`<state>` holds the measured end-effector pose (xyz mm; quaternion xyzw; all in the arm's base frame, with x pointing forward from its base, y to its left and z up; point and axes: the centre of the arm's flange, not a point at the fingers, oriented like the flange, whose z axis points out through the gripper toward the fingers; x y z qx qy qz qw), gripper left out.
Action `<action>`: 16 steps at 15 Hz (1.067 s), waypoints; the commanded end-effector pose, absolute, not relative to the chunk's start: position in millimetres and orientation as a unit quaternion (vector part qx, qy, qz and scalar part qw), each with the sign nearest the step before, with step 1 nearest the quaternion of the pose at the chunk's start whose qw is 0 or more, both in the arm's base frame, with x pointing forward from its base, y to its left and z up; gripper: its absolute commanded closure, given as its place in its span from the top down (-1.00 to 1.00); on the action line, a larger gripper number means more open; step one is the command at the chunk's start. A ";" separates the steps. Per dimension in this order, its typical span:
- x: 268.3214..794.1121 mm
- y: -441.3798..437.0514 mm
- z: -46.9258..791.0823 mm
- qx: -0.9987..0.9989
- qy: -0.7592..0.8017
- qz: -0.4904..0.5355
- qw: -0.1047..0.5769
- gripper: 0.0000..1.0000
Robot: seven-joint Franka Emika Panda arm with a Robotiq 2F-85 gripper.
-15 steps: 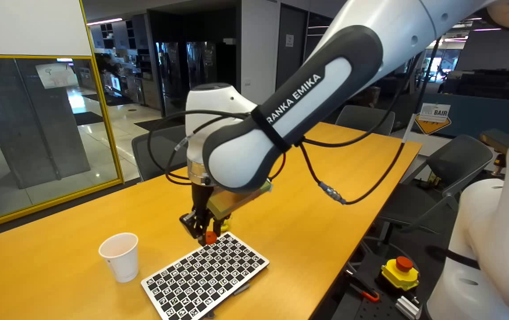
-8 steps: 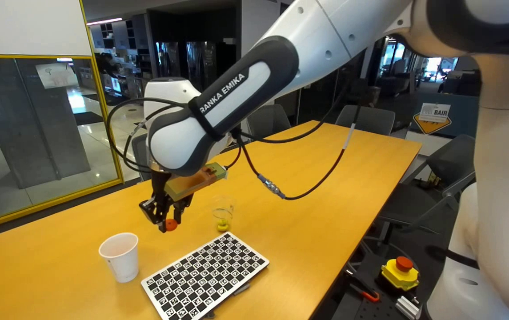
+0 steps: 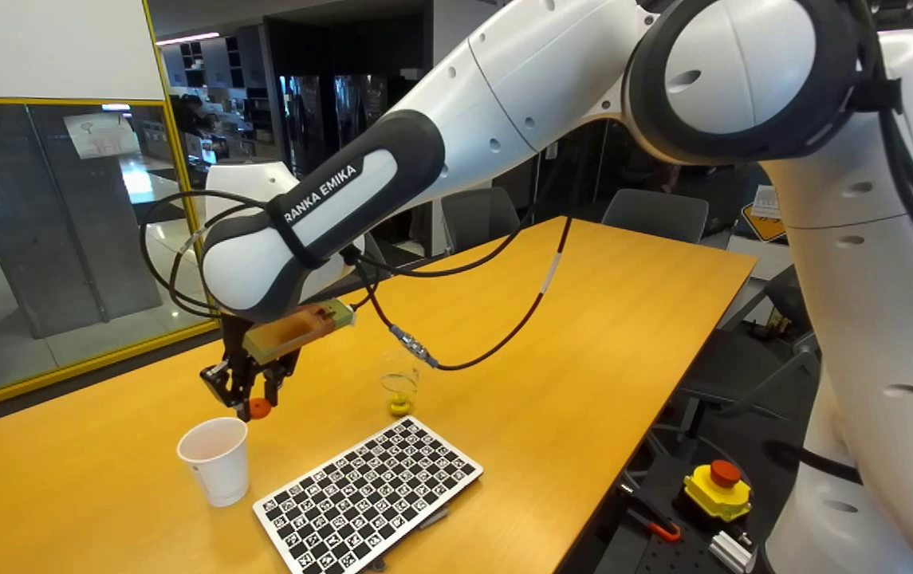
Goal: Put the yellow objects inside the transparent cup and the orange objects inside the white cup.
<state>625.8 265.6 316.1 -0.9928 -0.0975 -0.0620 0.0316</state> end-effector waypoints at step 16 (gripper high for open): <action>672.6 323.5 309.5 -0.982 -0.166 -0.072 0.044 -0.65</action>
